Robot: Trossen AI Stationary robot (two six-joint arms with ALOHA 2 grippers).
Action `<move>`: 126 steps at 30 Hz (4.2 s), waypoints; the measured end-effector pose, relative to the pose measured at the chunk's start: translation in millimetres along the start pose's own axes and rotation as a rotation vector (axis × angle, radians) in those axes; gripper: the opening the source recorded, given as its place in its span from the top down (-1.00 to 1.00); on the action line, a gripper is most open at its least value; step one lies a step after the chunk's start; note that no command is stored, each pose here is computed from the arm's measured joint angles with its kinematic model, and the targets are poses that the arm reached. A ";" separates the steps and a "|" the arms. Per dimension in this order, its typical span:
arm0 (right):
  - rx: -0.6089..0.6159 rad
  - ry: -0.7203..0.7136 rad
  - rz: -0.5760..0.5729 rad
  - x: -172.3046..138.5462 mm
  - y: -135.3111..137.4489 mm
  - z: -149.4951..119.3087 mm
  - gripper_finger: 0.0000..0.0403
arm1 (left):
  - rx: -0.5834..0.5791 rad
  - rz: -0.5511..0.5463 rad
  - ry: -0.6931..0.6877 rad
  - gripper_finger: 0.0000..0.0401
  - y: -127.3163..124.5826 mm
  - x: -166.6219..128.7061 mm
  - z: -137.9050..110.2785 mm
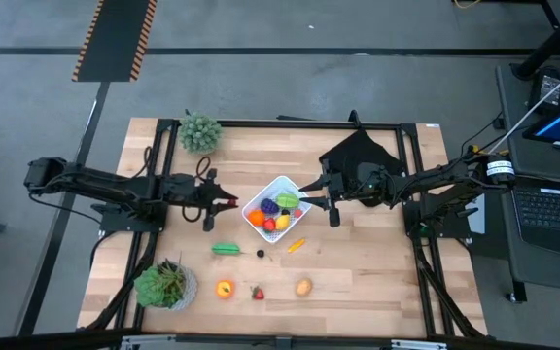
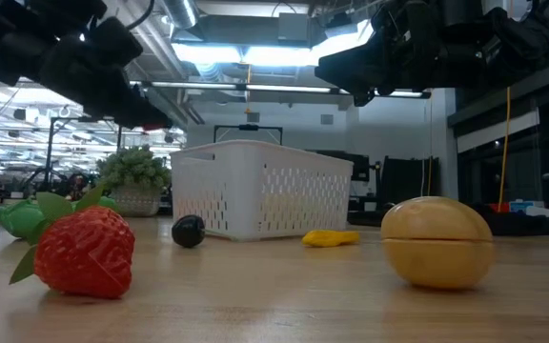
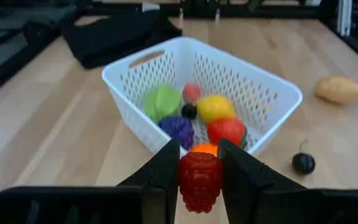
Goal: Pick and placing Produce into tupperware
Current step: Put the raspberry into the white bin, then put the corn into the white bin
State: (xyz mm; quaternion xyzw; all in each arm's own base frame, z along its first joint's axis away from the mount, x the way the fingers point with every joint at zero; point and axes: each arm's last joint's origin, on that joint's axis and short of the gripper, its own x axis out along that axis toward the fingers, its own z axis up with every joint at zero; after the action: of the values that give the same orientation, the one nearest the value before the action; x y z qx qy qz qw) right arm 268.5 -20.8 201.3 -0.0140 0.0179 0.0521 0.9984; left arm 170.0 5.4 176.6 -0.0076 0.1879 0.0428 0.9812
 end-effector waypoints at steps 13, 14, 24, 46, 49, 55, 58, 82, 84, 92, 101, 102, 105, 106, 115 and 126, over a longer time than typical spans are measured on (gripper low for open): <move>-0.022 0.000 0.000 0.0 0.0 0.0 0.37 | 0.070 -0.030 -0.075 0.59 8.3 21.3 13.4; -0.021 0.000 0.001 0.0 0.0 0.0 0.37 | 0.076 -0.039 -0.074 0.59 10.7 24.4 17.1; 0.059 0.021 0.015 -13.8 -9.5 -15.3 0.37 | 0.119 -0.138 0.017 0.59 30.2 66.0 49.6; 0.062 0.002 0.058 -64.3 -9.0 -23.3 0.37 | 0.262 -0.217 0.413 0.59 32.2 105.4 110.4; 0.063 0.004 0.058 -64.3 -9.0 -23.5 0.37 | 0.330 -0.224 0.501 0.59 25.9 116.0 117.6; 0.067 0.014 0.058 -64.3 -9.0 -24.4 0.37 | 0.389 -0.238 0.681 0.59 14.5 137.1 112.3; 0.068 0.015 0.058 -64.3 -9.0 -24.5 0.37 | 0.433 -0.243 0.691 0.59 6.0 146.0 112.8; 0.070 0.033 0.059 -64.2 -8.8 -26.4 0.37 | 0.474 -0.238 0.809 0.54 -5.0 180.3 87.0; 0.070 0.034 0.058 -64.2 -8.8 -26.4 0.37 | 0.440 -0.228 0.812 0.50 -5.1 180.3 87.0; 0.071 0.034 0.058 -64.2 -8.8 -26.5 0.37 | 0.414 -0.225 0.802 0.38 -5.4 180.9 87.7; 0.074 0.035 0.058 -64.2 -8.8 -26.5 0.37 | 0.417 -0.214 0.749 0.45 -5.6 183.8 91.9; 0.074 0.035 0.058 -64.2 -8.9 -26.4 0.37 | 0.420 -0.215 0.746 0.46 -5.5 183.0 92.8; 0.075 0.035 0.061 -64.0 -8.3 -26.5 0.37 | 0.411 -0.203 0.710 0.50 -5.5 178.0 101.2; 0.075 0.036 0.065 -63.8 -7.4 -26.5 0.37 | 0.405 -0.197 0.688 0.51 -5.5 176.0 105.4; 0.051 0.051 0.126 -60.7 4.6 -27.6 0.37 | 0.314 -0.328 0.492 0.61 0.3 142.6 125.3; 0.050 0.061 0.221 -57.5 24.2 -27.8 0.37 | 0.265 -0.229 0.236 0.72 5.5 75.9 113.3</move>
State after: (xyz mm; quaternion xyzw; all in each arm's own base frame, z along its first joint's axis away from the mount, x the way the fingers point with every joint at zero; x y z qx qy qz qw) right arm 207.8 -3.5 175.0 0.0115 0.0509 0.1608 0.9856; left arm 281.5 20.6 253.8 0.0951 0.3036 -0.0951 0.9433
